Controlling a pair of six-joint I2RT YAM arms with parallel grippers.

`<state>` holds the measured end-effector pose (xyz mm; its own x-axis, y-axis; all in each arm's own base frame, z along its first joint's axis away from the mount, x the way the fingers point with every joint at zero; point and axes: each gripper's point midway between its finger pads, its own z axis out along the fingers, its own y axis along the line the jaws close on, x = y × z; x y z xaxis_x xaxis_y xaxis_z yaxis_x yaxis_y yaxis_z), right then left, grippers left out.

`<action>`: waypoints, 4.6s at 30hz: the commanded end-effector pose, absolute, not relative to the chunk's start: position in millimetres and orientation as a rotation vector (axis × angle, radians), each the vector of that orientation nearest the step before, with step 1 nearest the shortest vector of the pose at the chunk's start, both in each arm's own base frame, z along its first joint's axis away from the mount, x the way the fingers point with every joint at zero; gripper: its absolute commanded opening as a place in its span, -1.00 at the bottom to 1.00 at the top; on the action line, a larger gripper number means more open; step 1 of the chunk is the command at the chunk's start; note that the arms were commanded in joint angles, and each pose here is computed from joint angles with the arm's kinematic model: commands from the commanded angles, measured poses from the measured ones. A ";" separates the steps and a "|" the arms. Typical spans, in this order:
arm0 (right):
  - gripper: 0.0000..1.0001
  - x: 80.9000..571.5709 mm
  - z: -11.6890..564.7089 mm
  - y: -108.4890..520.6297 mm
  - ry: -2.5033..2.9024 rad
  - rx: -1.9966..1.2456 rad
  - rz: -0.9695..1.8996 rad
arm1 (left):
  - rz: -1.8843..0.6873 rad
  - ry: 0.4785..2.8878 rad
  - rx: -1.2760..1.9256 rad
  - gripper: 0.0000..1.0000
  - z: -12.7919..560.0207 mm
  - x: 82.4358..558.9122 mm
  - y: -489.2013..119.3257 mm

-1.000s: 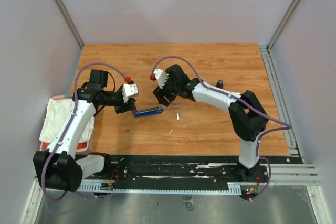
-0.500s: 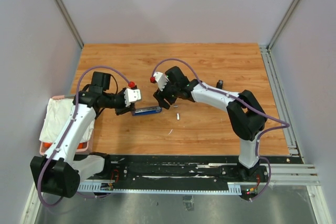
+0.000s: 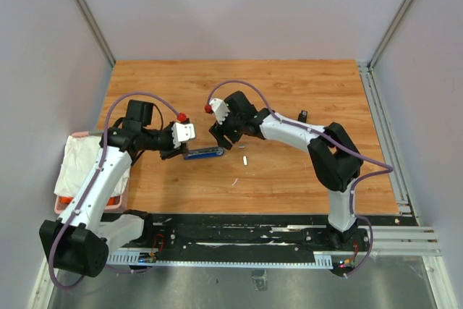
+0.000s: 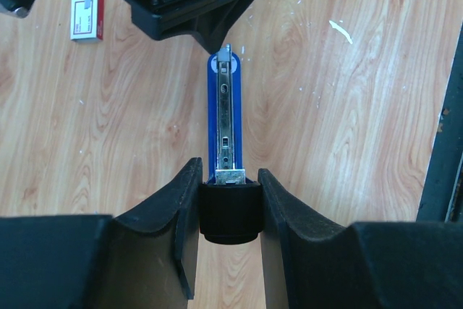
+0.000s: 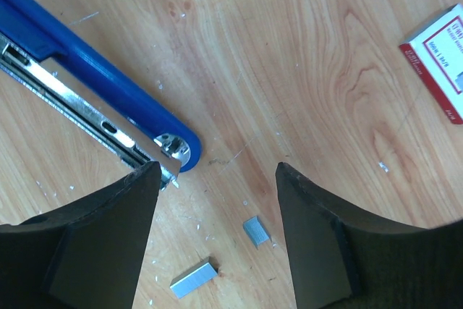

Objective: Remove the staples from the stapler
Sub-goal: Unload the staple at the center of the board.

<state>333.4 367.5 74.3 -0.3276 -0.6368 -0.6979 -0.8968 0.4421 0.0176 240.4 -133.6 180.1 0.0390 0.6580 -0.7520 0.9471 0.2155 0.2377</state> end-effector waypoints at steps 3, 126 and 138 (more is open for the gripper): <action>0.36 341.1 79.0 374.1 2.087 -1.236 0.484 | -0.456 1.582 1.502 -1.00 206.0 245.9 -146.3; -0.73 327.8 184.5 418.4 1.976 -0.733 1.594 | -0.419 1.828 0.365 0.96 331.3 320.3 -93.3; -0.75 345.0 117.3 405.0 2.096 -0.666 1.575 | -0.513 1.852 0.672 0.96 296.1 286.2 -114.4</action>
<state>330.8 405.6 91.9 -0.8097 -0.1716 -0.5612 -0.5843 0.3235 0.7442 303.6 -106.8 303.5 -0.3202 0.1410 -0.9368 0.5702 0.8184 -0.0717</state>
